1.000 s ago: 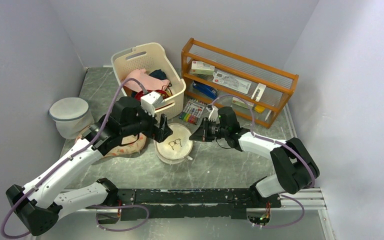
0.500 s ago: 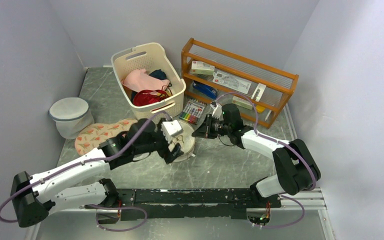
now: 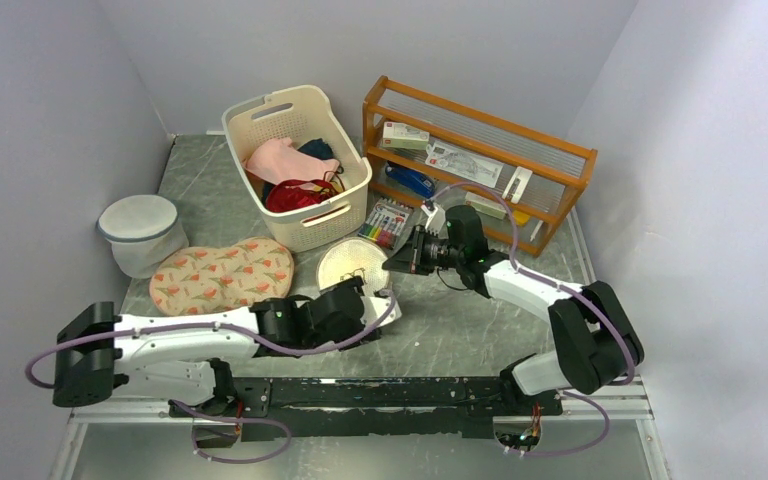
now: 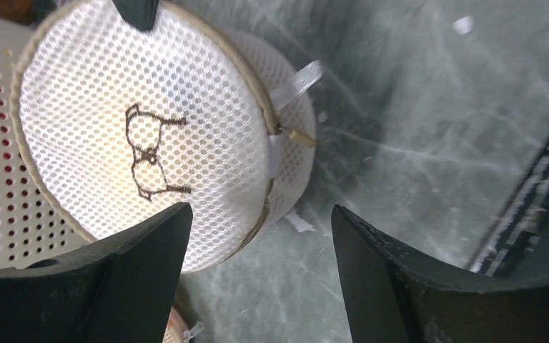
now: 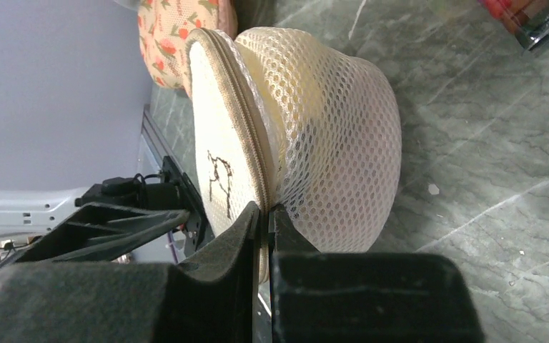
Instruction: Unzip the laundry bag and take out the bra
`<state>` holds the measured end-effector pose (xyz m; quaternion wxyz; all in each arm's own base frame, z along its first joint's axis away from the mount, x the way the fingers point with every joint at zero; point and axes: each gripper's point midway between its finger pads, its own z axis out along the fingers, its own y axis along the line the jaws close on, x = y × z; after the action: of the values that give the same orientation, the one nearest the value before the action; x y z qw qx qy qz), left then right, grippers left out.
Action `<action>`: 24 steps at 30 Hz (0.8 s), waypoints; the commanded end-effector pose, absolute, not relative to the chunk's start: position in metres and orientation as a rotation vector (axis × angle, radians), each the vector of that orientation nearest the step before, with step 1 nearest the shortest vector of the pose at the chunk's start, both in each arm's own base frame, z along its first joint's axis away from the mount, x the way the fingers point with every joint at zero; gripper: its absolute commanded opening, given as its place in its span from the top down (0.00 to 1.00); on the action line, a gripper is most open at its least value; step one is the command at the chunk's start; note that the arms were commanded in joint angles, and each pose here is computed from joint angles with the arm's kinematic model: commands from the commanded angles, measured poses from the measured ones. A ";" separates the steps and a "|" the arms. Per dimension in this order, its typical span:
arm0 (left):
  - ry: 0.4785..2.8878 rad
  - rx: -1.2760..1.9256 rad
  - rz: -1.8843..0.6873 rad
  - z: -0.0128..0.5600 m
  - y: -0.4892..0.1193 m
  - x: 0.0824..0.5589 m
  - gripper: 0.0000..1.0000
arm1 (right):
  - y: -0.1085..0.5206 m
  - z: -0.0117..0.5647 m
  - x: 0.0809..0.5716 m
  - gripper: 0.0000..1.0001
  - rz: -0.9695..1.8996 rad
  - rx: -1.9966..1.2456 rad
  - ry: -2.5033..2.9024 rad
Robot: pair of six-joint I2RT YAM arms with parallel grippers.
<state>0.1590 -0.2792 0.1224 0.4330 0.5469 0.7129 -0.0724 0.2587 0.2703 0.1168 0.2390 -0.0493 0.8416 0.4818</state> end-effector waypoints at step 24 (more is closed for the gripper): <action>1.878 1.234 0.012 0.109 -0.288 0.195 0.39 | 0.273 0.145 0.258 1.00 1.398 -0.128 2.201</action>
<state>0.1849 -0.2751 0.1014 0.4232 0.5219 0.7403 0.0222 0.2567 0.2722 0.1264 0.2430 -0.0394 0.8300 0.5005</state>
